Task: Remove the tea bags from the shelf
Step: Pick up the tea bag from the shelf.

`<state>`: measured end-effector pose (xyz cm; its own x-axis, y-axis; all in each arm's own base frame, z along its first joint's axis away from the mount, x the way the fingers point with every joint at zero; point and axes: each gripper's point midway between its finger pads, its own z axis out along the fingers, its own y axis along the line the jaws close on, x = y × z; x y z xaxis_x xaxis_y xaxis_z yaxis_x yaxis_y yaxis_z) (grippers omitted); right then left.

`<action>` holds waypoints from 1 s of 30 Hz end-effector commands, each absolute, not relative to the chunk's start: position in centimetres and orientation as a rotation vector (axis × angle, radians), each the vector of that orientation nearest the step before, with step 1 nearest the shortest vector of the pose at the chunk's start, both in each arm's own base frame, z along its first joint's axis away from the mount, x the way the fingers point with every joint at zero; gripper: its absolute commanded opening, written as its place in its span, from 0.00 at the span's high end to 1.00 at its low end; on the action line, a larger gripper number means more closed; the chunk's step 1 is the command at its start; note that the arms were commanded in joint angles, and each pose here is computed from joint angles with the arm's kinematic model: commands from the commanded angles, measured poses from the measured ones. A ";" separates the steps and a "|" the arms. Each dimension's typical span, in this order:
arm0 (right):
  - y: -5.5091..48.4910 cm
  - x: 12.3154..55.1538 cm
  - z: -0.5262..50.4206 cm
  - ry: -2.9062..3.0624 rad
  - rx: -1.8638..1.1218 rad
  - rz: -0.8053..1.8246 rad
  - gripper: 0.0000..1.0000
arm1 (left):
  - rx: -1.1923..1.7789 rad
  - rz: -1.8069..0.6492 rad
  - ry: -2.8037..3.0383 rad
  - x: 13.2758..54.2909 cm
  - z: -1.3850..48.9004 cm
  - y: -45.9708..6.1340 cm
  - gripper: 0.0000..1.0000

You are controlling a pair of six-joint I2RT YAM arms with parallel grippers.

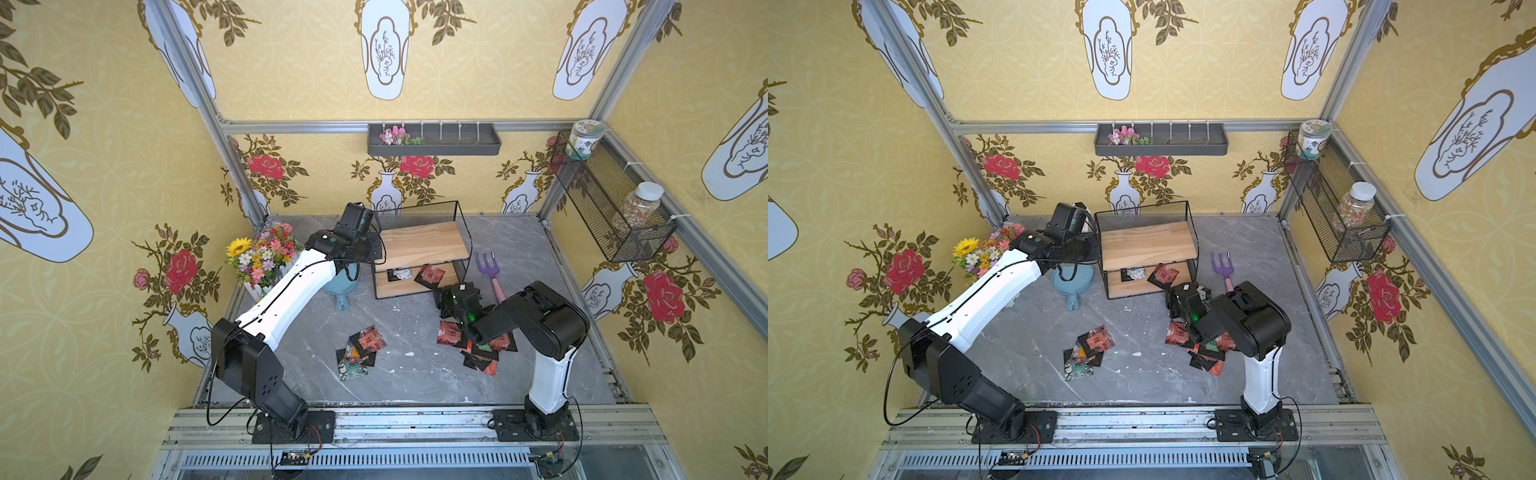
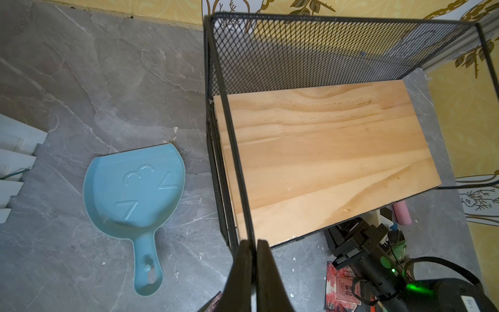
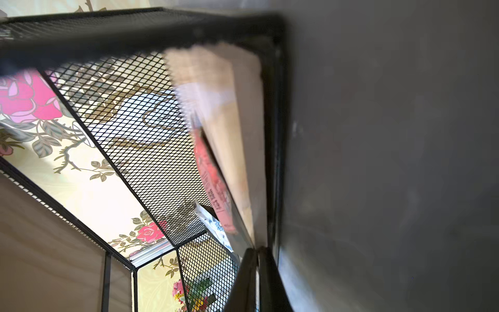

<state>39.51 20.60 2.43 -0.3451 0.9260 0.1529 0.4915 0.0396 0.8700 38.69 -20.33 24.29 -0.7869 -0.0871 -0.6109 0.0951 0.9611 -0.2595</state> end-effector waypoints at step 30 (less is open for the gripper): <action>22.4 35.6 12.4 1.989 1.133 1.363 1.00 | 0.078 -0.332 2.526 38.0 22.6 -20.5 1.00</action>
